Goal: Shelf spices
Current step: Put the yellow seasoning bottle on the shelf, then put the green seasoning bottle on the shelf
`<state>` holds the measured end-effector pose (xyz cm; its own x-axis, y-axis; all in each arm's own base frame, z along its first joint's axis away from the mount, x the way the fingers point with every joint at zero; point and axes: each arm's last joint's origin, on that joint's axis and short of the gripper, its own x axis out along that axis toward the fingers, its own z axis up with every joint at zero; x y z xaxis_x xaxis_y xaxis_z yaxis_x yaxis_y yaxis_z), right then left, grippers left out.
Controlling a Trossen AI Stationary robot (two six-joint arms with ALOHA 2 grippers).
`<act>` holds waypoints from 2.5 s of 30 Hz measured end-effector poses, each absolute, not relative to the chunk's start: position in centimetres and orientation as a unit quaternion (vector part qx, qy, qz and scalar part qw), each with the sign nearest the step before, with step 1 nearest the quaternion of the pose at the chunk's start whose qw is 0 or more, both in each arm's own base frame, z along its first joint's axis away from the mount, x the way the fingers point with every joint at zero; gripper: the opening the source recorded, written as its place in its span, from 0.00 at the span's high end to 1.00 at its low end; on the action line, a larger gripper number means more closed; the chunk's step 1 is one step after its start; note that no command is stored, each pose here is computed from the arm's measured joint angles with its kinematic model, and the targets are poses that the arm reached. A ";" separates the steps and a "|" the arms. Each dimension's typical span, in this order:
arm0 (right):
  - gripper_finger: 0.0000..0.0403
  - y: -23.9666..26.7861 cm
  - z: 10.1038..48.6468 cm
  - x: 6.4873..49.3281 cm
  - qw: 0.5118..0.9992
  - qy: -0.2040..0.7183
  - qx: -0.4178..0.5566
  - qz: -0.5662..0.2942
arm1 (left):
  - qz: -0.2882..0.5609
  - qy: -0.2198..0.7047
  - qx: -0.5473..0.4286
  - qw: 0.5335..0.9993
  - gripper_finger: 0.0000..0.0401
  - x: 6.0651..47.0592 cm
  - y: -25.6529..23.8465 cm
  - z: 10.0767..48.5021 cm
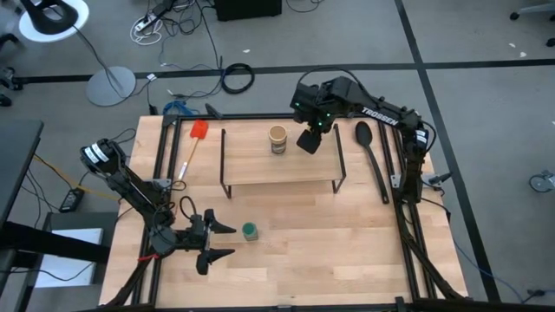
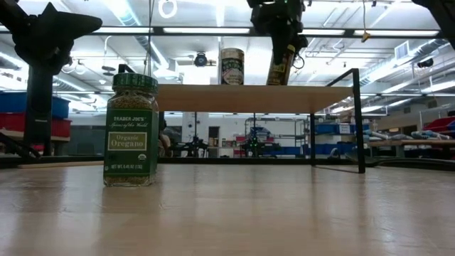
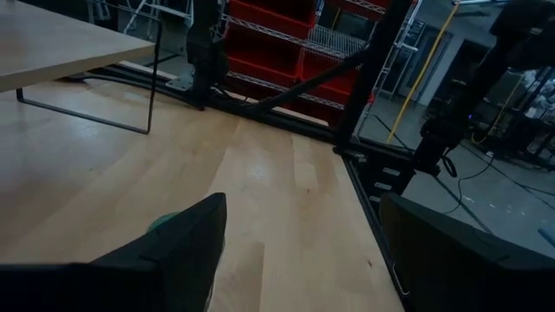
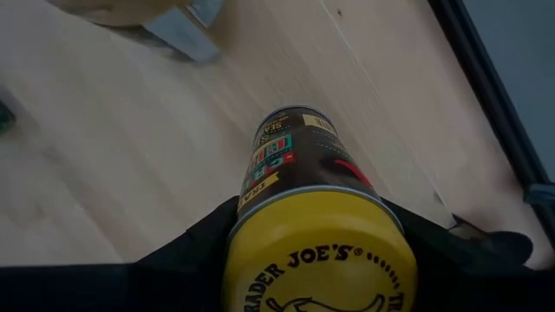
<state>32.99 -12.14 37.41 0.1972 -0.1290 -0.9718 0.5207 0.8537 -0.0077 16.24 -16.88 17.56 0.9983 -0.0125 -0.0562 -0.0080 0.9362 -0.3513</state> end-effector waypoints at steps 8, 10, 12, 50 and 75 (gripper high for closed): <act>0.47 -12.0 36.3 33.1 0.743 0.615 0.159 -0.213 | -0.001 0.029 -0.179 0.983 0.23 16.2 -16.9 17.6; 0.47 -11.9 36.2 33.1 0.742 0.616 0.159 -0.213 | -0.001 0.029 -0.179 0.984 0.23 16.2 -16.9 17.6; 0.47 -12.0 36.1 33.1 0.740 0.618 0.159 -0.213 | -0.001 0.029 -0.179 0.983 0.23 16.2 -16.9 17.6; 0.25 -9.6 37.1 33.8 0.757 0.617 0.054 -0.209 | -0.001 0.029 -0.180 0.983 0.23 16.2 -16.9 17.6; 0.24 6.0 51.3 23.5 0.929 0.302 -0.115 -0.177 | 0.095 0.037 -0.174 0.979 0.23 18.5 -14.3 17.0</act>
